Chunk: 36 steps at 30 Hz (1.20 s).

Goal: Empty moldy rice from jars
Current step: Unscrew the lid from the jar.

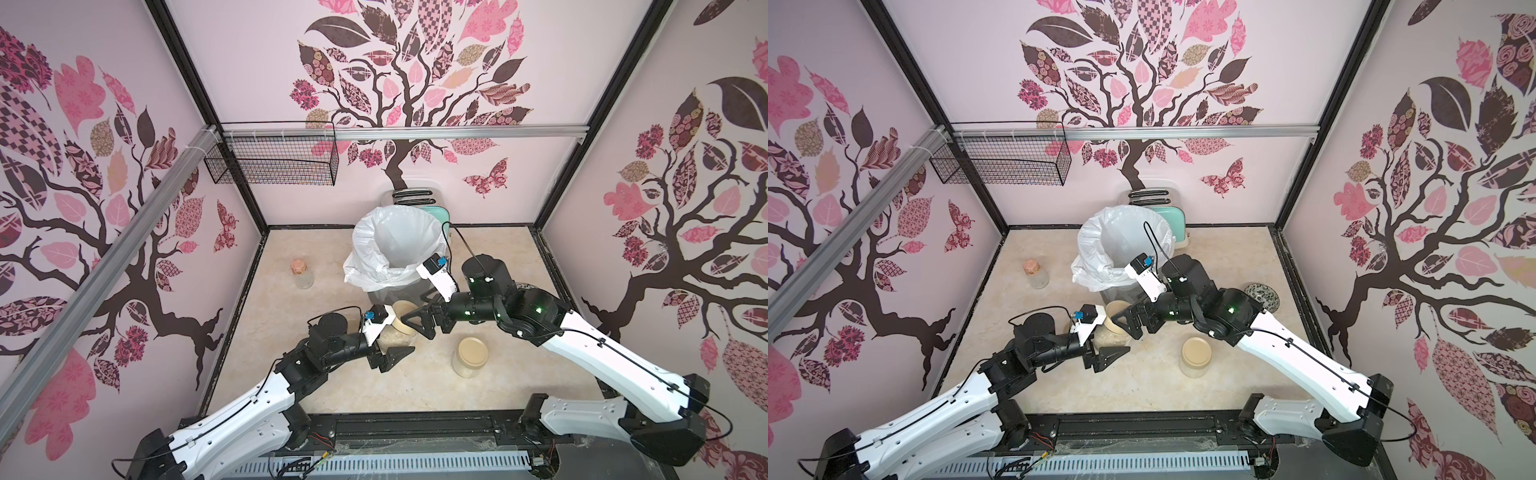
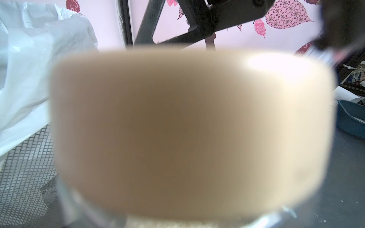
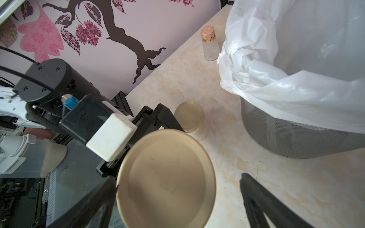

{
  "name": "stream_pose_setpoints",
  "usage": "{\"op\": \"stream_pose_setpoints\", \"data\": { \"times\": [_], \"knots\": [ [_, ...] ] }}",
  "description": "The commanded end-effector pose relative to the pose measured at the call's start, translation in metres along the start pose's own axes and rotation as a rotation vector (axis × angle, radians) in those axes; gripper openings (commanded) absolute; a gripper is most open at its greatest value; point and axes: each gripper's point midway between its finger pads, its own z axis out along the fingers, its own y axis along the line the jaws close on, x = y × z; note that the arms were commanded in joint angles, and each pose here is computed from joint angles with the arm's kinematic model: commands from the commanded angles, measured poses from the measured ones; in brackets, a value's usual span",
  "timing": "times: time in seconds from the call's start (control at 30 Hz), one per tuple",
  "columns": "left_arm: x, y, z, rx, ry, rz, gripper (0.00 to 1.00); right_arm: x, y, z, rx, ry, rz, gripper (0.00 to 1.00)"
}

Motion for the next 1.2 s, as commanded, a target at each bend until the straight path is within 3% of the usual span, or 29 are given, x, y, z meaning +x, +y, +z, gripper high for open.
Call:
{"op": "stream_pose_setpoints", "data": {
  "times": [0.0,0.73,0.87,1.03,1.17],
  "knots": [
    [-0.038,0.000,-0.004,-0.005,-0.129,0.059,0.51,0.002,0.001,0.000,-0.006,0.002,0.030,0.99],
    [-0.037,0.001,-0.004,-0.003,-0.130,0.053,0.51,0.010,0.011,0.015,-0.080,0.041,0.033,0.98],
    [-0.035,0.000,-0.003,0.000,-0.126,0.052,0.51,0.012,0.011,0.019,-0.085,0.051,0.018,0.88],
    [-0.036,0.000,-0.003,0.005,-0.126,0.052,0.50,0.013,0.014,0.021,-0.109,0.055,-0.014,0.64],
    [-0.038,-0.001,-0.005,0.007,-0.133,0.053,0.50,0.019,0.017,0.021,-0.138,0.057,-0.089,0.62]
  ]
}}
